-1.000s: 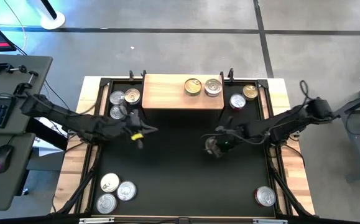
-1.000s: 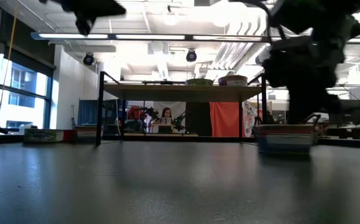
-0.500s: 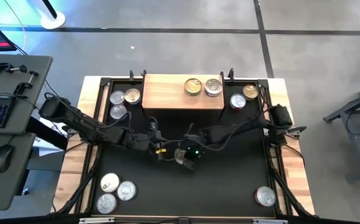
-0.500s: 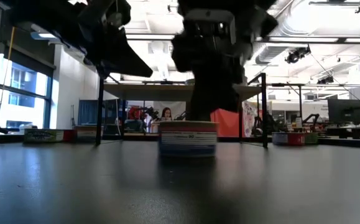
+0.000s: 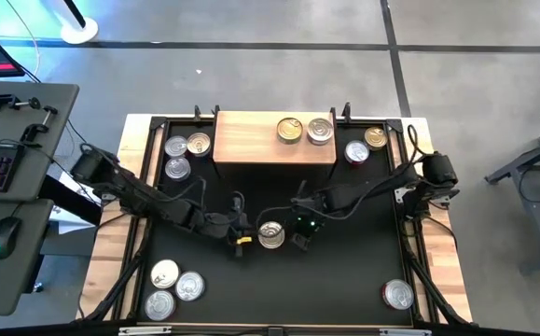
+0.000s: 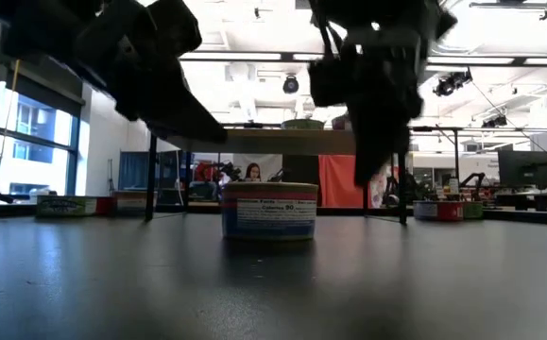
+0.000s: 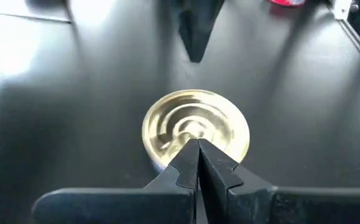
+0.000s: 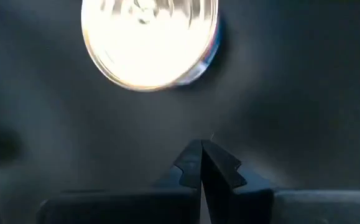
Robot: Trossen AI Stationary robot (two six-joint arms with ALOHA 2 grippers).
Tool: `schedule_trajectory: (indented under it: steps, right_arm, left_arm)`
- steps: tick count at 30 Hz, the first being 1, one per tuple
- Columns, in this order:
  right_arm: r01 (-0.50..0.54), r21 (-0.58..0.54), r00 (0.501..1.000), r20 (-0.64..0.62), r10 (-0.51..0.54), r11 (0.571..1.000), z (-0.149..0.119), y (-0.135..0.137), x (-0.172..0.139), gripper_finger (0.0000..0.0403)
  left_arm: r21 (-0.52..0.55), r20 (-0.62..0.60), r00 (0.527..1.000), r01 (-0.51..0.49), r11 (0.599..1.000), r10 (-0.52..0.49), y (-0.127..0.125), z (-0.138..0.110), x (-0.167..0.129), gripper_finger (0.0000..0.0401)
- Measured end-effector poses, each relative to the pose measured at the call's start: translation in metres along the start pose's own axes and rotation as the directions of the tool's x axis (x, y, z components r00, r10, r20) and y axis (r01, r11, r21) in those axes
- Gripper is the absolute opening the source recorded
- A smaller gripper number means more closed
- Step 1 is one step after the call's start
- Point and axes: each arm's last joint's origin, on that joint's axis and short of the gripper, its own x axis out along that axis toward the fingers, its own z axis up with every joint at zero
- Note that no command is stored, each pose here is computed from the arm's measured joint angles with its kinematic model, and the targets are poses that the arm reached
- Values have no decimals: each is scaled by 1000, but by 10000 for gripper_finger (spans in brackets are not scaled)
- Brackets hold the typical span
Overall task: Stack canned seafood by type on shelf
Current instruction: Stack the top right blue tuna can on top of the other blue tuna can
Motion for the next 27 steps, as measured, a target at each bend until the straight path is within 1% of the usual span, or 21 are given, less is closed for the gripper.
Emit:
schedule_trajectory:
  steps: [2, 3, 5, 8, 10, 13, 17, 22, 25, 27]
  right_arm:
    - [-70, 55, 997, 28, 69, 996, -8, -4, 12, 0]
    - [-90, 79, 995, 40, 88, 993, -12, -6, 16, 0]
    - [-111, 112, 992, 70, 104, 987, -18, -6, 22, 0]
    - [-110, 141, 990, 108, 95, 984, -22, -5, 26, 0]
    - [-123, 156, 985, 137, 102, 980, -23, -3, 27, 0]
    - [-102, 169, 984, 162, 74, 980, -23, -2, 28, 0]
    - [-99, 197, 979, 193, 60, 975, -20, -3, 32, 0]
    - [-58, 231, 972, 237, 2, 971, -18, -7, 36, 0]
    - [-72, 257, 965, 263, 1, 964, -14, -9, 35, 0]
    - [-101, 255, 959, 283, 26, 962, -10, -8, 33, 0]
  left_arm:
    - [6, 44, 997, 62, 998, -62, -3, -1, 10, 0]
    - [6, 53, 995, 83, 997, -83, -3, -2, 14, 0]
    - [1, 48, 995, 92, 996, -92, 0, -7, 22, 0]
    - [-11, 25, 997, 79, 997, -79, 3, -15, 29, 0]
    - [3, 4, 997, 80, 997, -80, 4, -19, 33, 0]
    - [29, -20, 997, 76, 997, -76, 4, -25, 36, 0]
    - [31, -25, 997, 73, 997, -72, 5, -26, 36, 0]
    - [35, -43, 997, 67, 997, -66, 6, -27, 37, 0]
    - [40, -64, 996, 62, 997, -60, 7, -29, 37, 0]
    - [42, -72, 996, 60, 997, -57, 7, -29, 37, 0]
